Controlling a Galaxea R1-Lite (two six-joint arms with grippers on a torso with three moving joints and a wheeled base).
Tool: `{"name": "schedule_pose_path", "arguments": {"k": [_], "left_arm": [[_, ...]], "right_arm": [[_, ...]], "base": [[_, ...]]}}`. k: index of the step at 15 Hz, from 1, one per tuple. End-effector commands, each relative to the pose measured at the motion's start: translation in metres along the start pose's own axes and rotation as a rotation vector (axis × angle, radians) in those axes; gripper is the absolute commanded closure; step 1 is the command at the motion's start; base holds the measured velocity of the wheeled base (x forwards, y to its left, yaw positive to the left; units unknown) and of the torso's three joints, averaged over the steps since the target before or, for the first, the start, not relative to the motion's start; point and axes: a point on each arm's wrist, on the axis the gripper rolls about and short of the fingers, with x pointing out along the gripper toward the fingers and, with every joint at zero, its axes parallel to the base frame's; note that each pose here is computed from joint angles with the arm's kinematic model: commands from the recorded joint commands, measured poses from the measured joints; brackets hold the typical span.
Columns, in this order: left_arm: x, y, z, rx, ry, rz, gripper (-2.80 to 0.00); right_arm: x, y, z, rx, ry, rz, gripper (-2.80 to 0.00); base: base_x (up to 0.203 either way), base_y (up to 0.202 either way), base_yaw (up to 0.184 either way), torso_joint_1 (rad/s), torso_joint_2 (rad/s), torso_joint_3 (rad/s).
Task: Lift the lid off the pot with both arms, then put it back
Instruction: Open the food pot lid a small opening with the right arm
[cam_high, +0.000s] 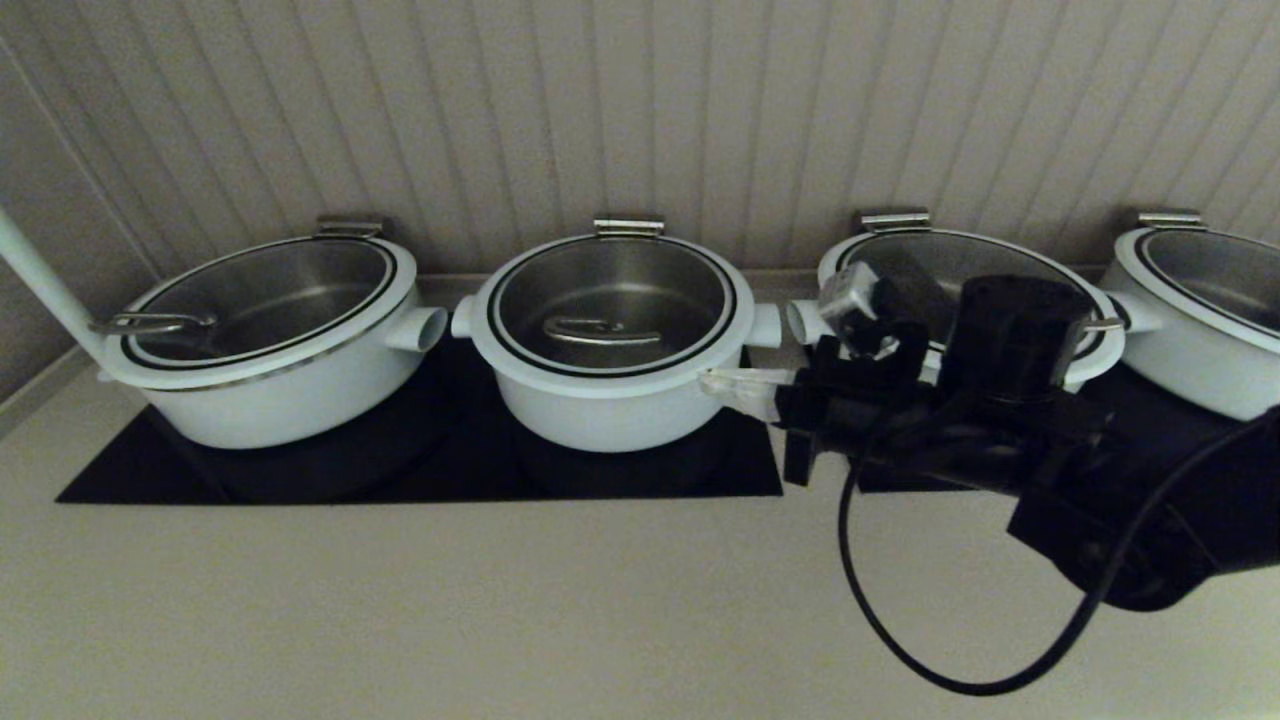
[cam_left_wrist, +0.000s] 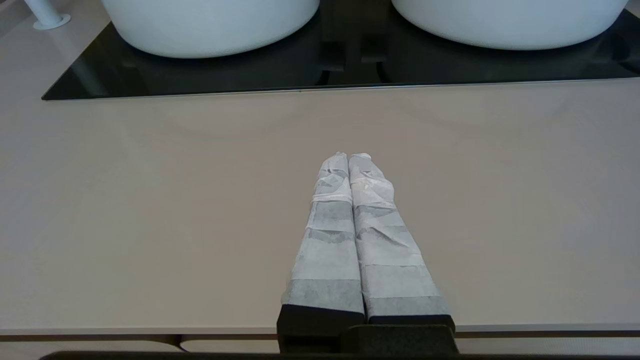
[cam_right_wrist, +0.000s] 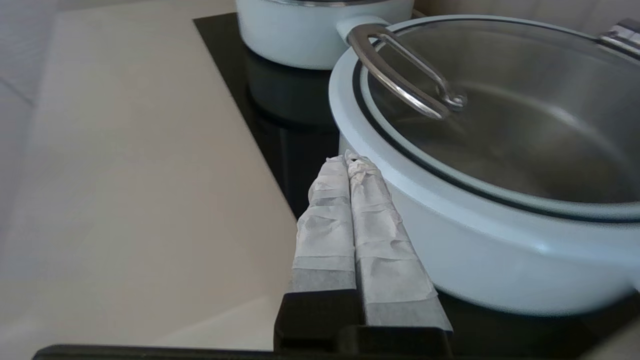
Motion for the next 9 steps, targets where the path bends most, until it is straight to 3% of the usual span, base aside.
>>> {"name": "schedule_pose_path", "arguments": {"k": [1,4,9], "left_arm": [[0.000,0.000,0.000,0.000,-0.001,0.001,0.00],[0.000,0.000,0.000,0.000,-0.001,0.001,0.00],[0.000,0.000,0.000,0.000,-0.001,0.001,0.00]], "right_arm": [[0.030,0.004,-0.012,0.003,0.007,0.005,0.00],[0.053,0.010,-0.018,0.000,-0.001,-0.020,0.00],[0.077,-0.001,-0.015,-0.023,-0.055,-0.051,0.00]], "base": [[0.000,0.000,0.000,0.000,0.00,0.000],[0.000,0.000,0.000,0.000,0.00,0.000],[0.000,0.000,0.000,0.000,0.00,0.000]]}}
